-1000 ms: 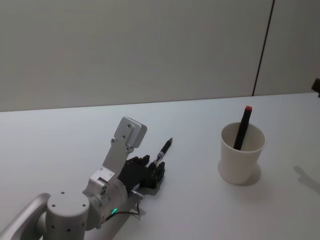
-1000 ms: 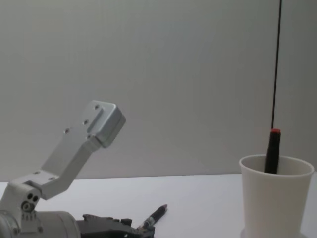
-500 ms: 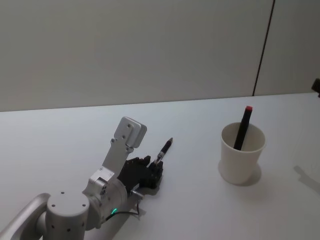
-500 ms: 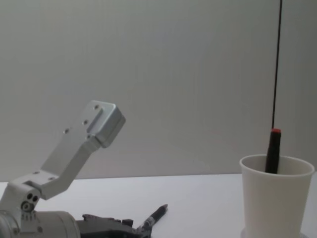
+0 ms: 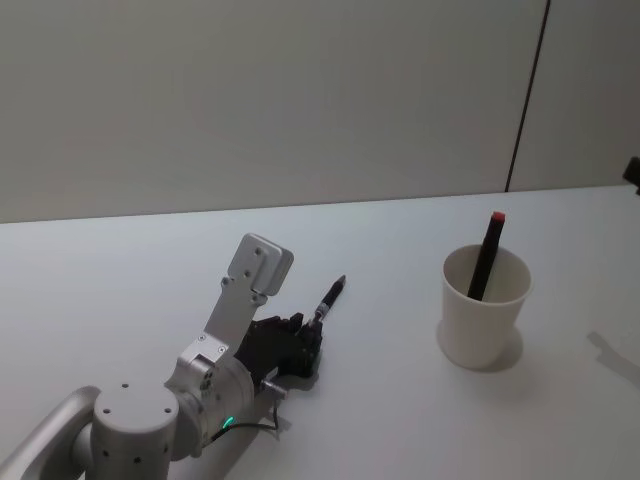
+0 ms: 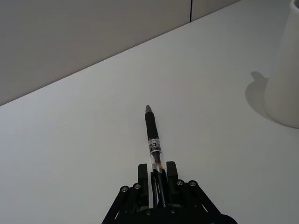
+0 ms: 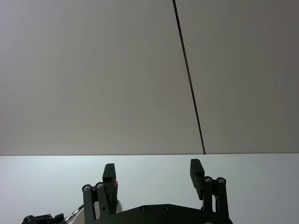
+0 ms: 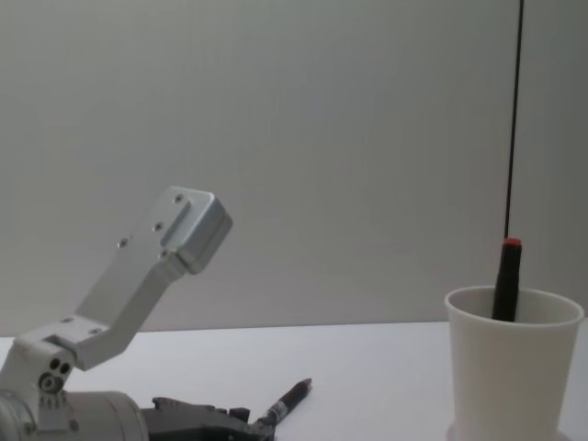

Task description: Place the pen into the pen holder.

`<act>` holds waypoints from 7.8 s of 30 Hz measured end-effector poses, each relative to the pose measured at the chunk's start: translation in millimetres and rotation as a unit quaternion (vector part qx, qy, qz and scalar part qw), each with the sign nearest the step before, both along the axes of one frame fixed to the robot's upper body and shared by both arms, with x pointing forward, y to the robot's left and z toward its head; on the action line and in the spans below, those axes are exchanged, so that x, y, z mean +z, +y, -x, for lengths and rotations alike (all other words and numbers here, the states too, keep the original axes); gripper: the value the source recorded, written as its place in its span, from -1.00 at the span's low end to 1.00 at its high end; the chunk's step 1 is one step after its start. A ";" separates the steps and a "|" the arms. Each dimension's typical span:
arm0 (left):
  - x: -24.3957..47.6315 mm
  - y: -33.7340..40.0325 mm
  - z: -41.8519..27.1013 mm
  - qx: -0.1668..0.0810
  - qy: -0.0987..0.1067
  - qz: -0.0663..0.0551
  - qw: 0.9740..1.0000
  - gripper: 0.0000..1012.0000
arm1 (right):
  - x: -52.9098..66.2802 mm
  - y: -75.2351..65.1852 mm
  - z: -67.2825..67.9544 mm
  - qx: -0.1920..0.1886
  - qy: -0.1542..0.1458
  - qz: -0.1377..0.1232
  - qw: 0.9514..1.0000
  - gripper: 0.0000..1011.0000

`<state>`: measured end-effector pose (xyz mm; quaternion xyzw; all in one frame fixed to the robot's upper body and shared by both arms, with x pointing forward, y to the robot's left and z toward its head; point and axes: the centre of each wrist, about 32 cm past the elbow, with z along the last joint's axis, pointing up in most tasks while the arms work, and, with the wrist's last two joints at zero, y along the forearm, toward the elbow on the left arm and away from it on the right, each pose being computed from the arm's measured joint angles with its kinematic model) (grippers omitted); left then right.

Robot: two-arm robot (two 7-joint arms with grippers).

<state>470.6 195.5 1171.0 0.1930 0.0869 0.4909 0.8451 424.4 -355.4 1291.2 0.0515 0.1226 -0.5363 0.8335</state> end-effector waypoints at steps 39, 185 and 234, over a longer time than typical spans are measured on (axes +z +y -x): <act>2.0 0.2 -1.6 -0.002 -0.007 0.001 1.000 -0.67 | 0.0 0.0 0.0 0.000 0.000 0.000 1.000 0.98; 79.0 -55.9 -4.9 -0.046 -0.320 0.204 0.924 -0.67 | 44.9 70.0 -34.3 0.204 0.003 -0.299 0.932 0.98; 72.1 -60.3 -6.6 -0.034 -0.339 0.231 0.911 -0.67 | 38.3 100.3 -109.8 0.252 0.008 -0.279 0.927 0.98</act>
